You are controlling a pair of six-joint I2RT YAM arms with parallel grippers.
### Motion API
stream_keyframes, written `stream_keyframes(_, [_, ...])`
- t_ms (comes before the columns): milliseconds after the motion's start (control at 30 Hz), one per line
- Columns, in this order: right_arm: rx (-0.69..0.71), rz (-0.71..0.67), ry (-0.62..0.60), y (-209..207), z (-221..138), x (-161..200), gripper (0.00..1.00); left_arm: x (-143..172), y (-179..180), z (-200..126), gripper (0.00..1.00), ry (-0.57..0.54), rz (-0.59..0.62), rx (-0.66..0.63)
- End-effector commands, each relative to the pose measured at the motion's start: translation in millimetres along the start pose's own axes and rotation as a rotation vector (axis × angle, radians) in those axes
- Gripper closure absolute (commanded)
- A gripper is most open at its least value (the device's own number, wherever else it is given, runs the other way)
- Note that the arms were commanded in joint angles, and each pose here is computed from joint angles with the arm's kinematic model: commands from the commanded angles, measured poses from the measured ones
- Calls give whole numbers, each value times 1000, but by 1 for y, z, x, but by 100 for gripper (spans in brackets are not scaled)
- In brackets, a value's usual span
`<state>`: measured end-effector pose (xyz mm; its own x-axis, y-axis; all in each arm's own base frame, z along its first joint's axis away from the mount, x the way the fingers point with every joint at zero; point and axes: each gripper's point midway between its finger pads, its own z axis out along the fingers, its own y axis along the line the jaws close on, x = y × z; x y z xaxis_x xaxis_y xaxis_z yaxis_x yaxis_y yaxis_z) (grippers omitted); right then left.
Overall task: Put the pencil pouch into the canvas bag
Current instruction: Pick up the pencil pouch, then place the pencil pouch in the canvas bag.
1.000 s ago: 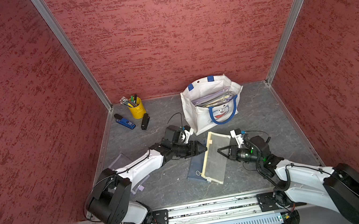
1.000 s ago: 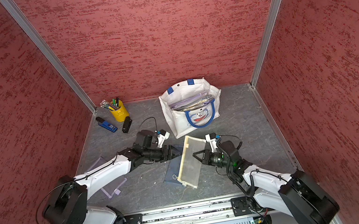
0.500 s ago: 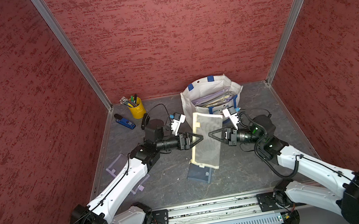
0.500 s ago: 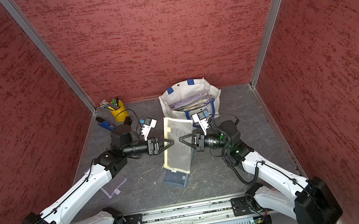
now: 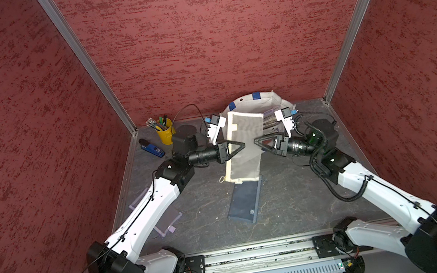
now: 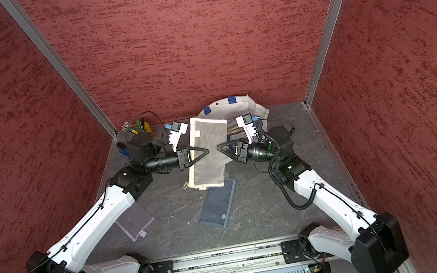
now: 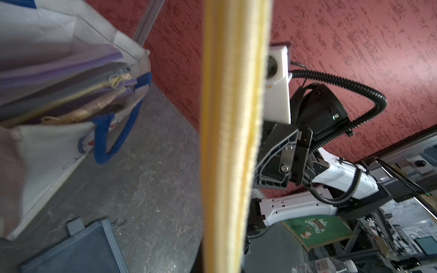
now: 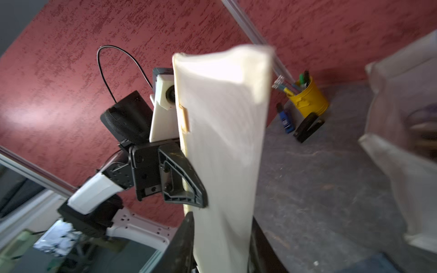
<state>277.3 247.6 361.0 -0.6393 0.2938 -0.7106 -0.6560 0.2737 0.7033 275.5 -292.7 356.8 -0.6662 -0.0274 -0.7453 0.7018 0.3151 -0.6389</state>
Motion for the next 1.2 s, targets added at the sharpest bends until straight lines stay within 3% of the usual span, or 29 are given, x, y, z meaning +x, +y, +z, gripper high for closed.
stream_keyframes(0, [163, -56, -48, -7, -18, -20, 35, -13, 18, -8, 100, 24, 82, -157])
stream_keyframes(100, [285, -63, -50, -17, -30, -32, 15, -30, 25, -14, 100, 9, 147, -251])
stream_keyframes(233, [466, -57, -68, -34, -50, -46, 1, -56, 34, -15, 100, -22, 217, -312])
stream_keyframes(500, [700, -3, -11, -63, -82, -30, 1, -124, 68, 17, 100, -73, 412, -456])
stream_keyframes(767, [744, 9, 12, -68, -98, -12, 1, -182, 113, 64, 100, -104, 603, -615])
stream_keyframes(900, [773, -6, 43, -70, -102, -10, 1, -189, 126, 93, 100, -102, 679, -603])
stream_keyframes(1167, [785, -10, 88, -79, -106, -4, 1, -163, 173, 145, 100, -42, 760, -548])
